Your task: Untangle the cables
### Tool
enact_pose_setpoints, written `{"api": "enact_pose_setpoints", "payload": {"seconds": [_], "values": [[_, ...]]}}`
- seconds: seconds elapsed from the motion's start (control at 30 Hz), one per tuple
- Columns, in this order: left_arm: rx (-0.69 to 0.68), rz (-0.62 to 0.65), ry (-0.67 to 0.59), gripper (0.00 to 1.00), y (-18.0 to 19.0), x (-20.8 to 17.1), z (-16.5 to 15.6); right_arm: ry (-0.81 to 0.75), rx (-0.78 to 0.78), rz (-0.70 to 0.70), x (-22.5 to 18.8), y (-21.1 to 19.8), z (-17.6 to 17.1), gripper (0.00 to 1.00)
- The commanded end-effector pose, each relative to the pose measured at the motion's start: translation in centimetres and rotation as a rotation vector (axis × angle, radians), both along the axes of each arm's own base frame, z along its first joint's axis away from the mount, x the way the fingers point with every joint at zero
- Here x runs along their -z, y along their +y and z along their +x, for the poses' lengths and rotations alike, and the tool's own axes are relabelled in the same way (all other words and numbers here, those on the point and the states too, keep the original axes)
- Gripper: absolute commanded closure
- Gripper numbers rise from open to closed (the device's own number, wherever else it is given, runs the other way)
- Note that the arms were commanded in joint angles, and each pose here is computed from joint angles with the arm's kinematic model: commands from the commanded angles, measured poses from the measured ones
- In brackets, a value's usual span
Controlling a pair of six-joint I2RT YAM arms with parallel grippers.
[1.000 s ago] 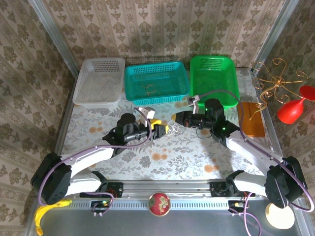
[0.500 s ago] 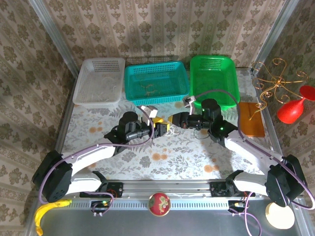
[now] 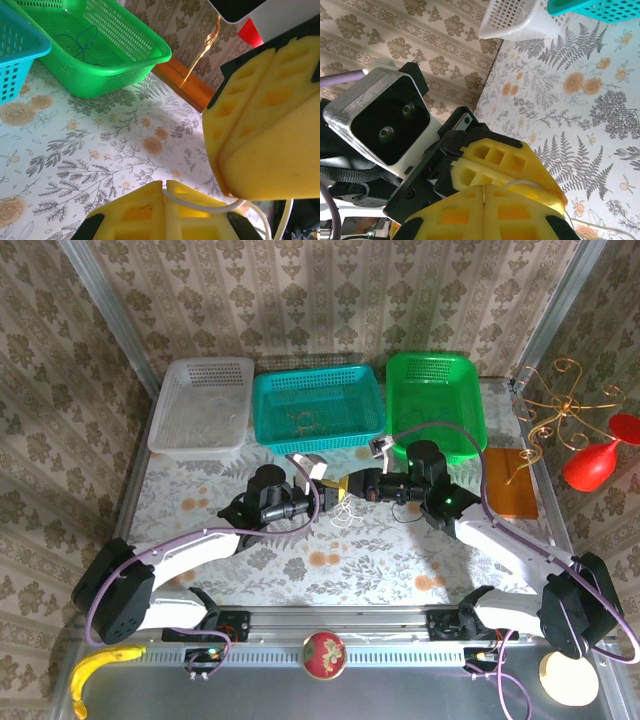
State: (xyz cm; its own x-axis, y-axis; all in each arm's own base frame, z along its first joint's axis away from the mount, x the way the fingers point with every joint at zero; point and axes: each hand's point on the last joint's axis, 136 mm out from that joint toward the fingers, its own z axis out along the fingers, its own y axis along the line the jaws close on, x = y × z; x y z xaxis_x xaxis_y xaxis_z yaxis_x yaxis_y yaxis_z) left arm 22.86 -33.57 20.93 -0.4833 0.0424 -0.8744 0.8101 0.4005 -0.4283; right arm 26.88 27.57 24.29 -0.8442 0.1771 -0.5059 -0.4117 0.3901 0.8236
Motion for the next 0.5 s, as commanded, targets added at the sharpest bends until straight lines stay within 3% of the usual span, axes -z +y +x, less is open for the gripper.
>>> {"api": "enact_pose_setpoints", "payload": {"seconds": [0.0, 0.03, 0.17, 0.23, 0.33, 0.47], "values": [[-0.016, -0.057, -0.033, 1.00, 0.2, -1.6, 0.0, -0.022, -0.006, -0.002, -0.8, 0.1, 0.3, 1.00], [-0.027, -0.061, -0.032, 1.00, 0.4, -1.6, 0.1, -0.020, 0.000, -0.002, -0.7, 0.0, 0.4, 0.96], [-0.090, -0.091, -0.030, 1.00, 1.5, -2.0, 0.5, -0.021, 0.027, 0.000, -0.9, -0.7, 0.8, 0.57], [-0.135, -0.101, -0.024, 1.00, 2.3, -2.1, 1.0, -0.024, 0.047, -0.002, -0.9, -1.2, 0.9, 0.46], [-0.194, -0.107, -0.009, 1.00, 3.3, -2.2, 1.5, -0.030, 0.080, -0.009, -0.8, -2.1, 1.1, 0.39], [-0.260, -0.109, 0.007, 1.00, 4.3, -2.3, 2.0, -0.035, 0.098, -0.009, -0.7, -2.6, 0.8, 0.38]]}}
